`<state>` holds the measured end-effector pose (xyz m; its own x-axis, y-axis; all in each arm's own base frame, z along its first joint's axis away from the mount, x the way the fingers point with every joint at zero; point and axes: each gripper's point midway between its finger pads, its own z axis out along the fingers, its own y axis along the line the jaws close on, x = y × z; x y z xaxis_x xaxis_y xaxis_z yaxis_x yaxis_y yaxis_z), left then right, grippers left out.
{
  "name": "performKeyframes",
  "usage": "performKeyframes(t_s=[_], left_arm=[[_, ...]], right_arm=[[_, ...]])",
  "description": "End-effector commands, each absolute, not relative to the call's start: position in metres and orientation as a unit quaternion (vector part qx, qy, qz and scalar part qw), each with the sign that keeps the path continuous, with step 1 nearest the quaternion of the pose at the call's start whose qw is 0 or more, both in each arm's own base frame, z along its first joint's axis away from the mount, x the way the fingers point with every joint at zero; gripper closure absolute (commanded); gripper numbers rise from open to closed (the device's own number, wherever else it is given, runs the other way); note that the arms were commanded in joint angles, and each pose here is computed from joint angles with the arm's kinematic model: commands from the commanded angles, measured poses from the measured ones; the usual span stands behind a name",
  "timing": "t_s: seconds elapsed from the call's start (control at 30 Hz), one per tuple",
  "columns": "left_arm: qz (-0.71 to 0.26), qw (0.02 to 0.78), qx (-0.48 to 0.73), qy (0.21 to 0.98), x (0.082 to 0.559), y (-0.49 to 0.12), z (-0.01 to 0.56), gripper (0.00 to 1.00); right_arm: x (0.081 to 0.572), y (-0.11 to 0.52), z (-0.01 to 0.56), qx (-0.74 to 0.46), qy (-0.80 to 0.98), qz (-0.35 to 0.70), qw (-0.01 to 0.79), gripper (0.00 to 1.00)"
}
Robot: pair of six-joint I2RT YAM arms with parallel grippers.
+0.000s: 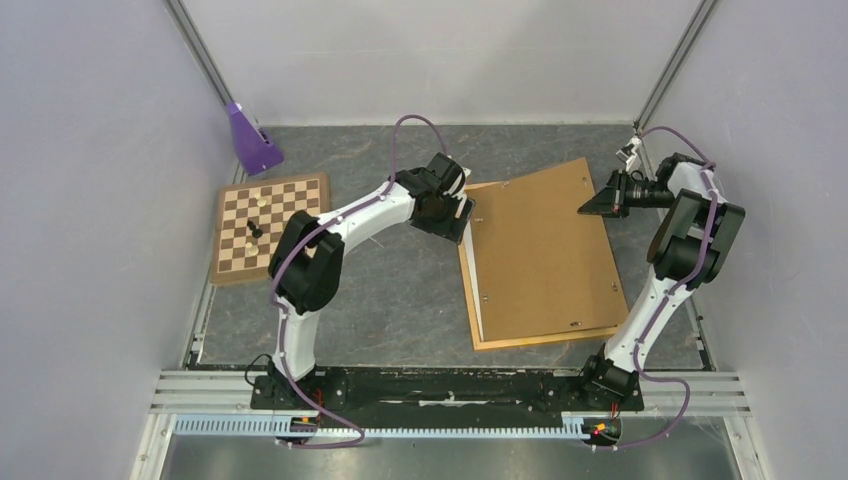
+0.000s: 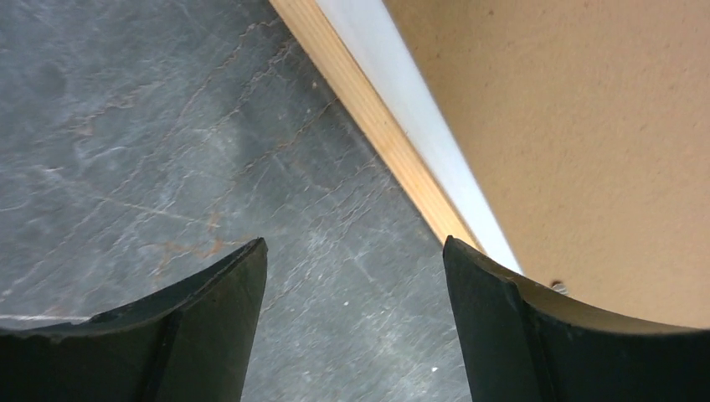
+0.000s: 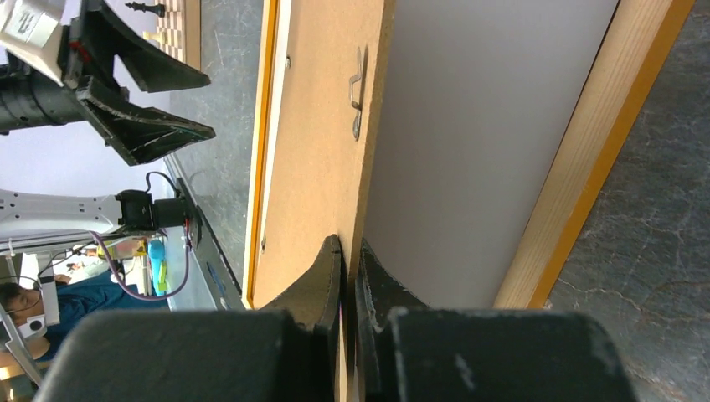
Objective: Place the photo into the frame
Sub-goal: Turn over the photo frame item on the photo frame.
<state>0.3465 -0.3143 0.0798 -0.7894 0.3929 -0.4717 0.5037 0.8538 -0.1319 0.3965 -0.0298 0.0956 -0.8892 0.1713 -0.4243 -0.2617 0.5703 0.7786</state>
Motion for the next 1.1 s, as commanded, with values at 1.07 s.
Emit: performKeyframes(t_s=[1.07], left_arm=[[-0.329,0.105,0.147,0.927,0.353,-0.378,0.045,0.23]], right_arm=[[0.416,-0.028,0.061,-0.135,0.878,0.373,0.267,1.00]])
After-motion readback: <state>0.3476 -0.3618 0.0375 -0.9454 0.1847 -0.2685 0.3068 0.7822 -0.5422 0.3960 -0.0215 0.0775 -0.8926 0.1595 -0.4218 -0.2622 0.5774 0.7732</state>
